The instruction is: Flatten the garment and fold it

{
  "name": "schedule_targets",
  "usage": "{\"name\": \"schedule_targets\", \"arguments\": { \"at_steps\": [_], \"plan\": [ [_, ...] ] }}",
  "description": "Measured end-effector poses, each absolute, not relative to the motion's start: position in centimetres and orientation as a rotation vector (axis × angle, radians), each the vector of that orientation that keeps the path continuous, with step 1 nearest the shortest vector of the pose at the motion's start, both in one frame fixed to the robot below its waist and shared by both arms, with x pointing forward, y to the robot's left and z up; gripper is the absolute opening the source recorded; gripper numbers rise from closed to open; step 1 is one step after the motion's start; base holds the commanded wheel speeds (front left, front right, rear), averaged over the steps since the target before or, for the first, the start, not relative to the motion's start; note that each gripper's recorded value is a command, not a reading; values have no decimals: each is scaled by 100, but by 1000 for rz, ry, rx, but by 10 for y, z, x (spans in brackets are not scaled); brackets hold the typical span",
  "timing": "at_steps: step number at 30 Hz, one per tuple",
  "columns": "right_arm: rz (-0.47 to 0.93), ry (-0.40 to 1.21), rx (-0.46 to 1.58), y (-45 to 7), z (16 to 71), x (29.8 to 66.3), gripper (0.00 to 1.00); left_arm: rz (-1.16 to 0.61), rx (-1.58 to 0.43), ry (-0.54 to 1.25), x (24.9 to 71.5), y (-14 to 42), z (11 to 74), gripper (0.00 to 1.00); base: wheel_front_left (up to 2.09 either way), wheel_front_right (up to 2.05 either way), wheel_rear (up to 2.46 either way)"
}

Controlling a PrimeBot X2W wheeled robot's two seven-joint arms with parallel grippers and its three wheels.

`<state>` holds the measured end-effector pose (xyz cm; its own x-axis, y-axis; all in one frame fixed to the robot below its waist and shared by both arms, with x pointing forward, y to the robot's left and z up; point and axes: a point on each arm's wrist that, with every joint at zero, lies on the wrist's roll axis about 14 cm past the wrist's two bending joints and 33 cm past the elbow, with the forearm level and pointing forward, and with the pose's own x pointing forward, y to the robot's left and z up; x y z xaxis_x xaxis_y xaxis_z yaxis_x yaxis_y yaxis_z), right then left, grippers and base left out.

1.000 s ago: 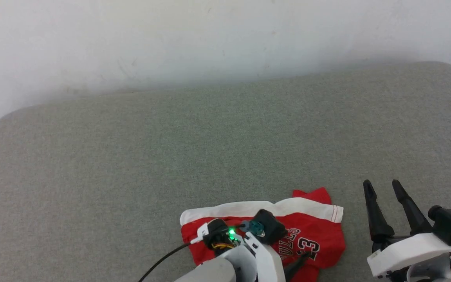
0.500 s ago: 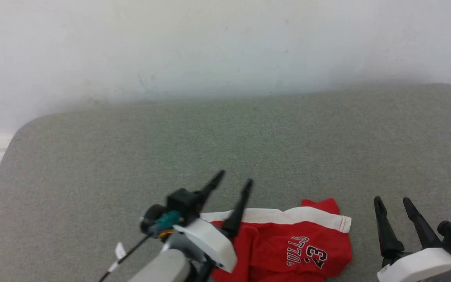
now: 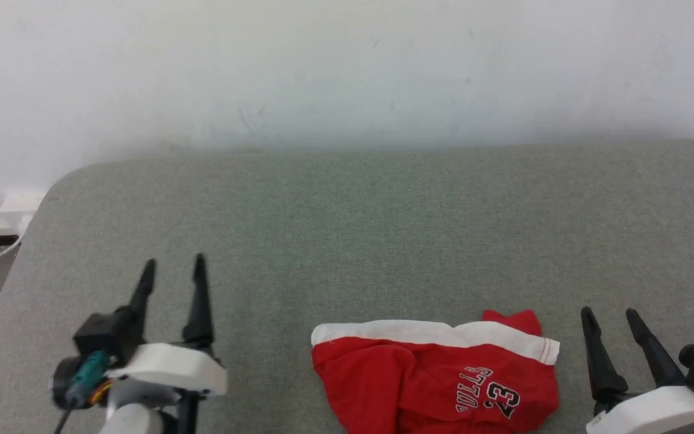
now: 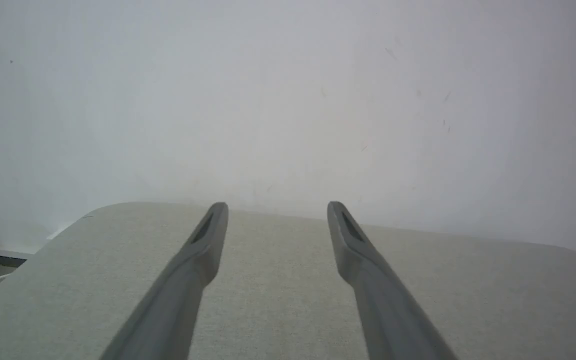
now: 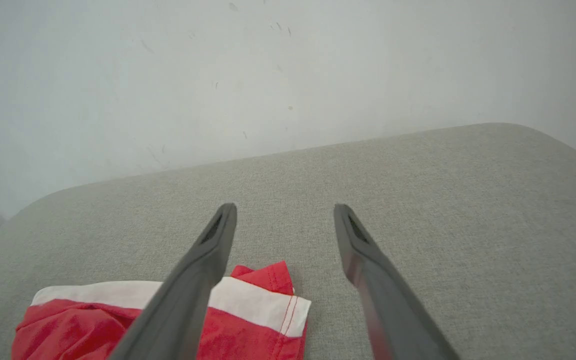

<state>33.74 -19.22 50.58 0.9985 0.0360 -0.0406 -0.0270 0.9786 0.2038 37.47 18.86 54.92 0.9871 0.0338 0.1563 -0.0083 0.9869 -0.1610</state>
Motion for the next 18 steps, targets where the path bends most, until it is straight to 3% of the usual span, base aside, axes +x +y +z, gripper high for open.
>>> {"name": "schedule_targets", "arguments": {
  "at_steps": [6, 13, 18],
  "plan": [
    [10, 128, 227, -199, 488, 339, 100, 128, -112, -122, 360, 230, 531, 100, 0, 0, 0],
    [8, 539, 244, -196, 408, 318, 100, 120, -139, -100, 351, 229, 520, 100, 0, 0, 0],
    [53, 687, 236, -184, 388, 319, 100, 119, -150, -93, 351, 227, 516, 100, 0, 0, 0]
  ]
}}
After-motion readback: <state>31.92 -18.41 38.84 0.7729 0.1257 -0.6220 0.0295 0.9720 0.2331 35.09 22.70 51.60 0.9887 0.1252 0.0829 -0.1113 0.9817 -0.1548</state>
